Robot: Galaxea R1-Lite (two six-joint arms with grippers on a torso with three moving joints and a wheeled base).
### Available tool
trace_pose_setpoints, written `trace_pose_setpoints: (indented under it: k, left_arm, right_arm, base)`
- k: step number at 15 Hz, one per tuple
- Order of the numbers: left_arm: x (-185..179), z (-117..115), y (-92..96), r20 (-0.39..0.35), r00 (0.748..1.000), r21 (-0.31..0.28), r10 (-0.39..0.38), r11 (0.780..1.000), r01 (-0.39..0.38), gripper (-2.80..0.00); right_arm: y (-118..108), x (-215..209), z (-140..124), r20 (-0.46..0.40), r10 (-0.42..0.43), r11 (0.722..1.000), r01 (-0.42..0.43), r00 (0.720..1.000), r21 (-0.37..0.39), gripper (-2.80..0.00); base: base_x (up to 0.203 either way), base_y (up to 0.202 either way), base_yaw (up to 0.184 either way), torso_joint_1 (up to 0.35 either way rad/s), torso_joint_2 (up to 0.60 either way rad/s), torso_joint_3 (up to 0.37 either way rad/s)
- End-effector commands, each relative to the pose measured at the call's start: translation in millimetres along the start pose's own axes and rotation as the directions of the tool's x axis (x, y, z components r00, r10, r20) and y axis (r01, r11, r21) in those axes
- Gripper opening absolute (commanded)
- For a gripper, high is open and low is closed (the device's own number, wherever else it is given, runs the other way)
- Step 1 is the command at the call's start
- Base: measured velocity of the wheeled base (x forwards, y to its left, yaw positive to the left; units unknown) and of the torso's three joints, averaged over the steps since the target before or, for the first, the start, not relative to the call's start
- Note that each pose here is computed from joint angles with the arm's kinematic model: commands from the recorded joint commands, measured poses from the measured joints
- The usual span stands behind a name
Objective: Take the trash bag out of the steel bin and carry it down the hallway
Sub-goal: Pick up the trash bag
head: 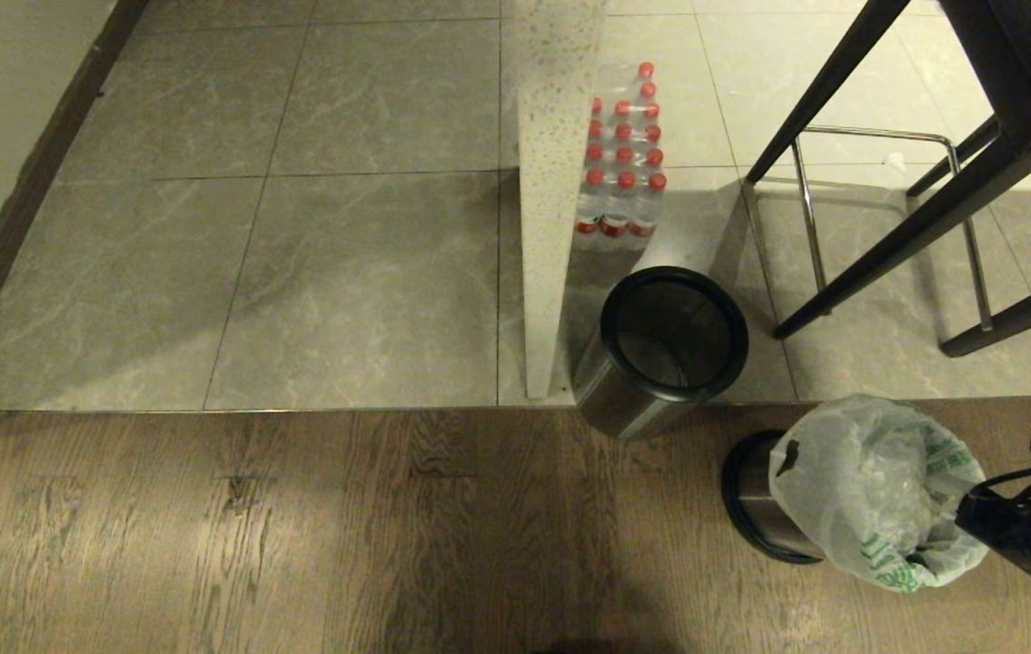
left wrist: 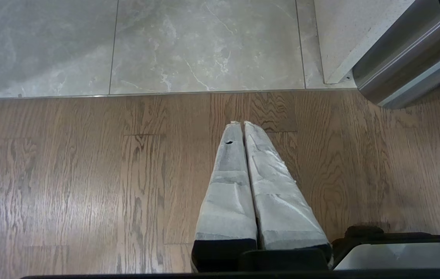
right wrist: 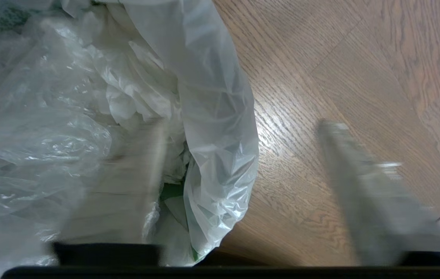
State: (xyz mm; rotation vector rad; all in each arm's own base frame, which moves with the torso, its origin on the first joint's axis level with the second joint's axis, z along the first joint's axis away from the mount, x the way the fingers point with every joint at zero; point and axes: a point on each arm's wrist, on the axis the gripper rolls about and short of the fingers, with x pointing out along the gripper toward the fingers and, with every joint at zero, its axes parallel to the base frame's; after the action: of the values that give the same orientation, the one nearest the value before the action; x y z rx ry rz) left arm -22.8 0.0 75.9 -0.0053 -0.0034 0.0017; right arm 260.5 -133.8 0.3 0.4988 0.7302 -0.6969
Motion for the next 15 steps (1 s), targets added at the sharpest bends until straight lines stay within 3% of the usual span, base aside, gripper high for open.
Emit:
trace_pose_setpoints:
  k: [1,10,15]
  left_arm:
    - [0,0,0.0,0.0,1.0,-0.001,0.0,1.0,0.0,-2.8]
    - [0,0,0.0,-0.001,1.0,-0.001,0.0,1.0,0.0,-2.8]
    - [0,0,0.0,0.0,1.0,-0.001,0.0,1.0,0.0,-2.8]
  right_arm:
    - [0,1,0,0.003,0.001,1.0,-0.001,1.0,0.0,-2.8]
    - [6,-11,4,0.032,0.021,0.999,-0.02,0.999,-0.026,-2.8]
    - [0,-49,2,0.074,0.032,0.988,-0.021,0.997,-0.15,-2.8]
  base:
    - [0.0,0.0,0.0,0.0,0.0,0.0]
    - [0.0,0.0,0.0,0.0,0.0,0.0]
    - [0.0,0.0,0.0,0.0,0.0,0.0]
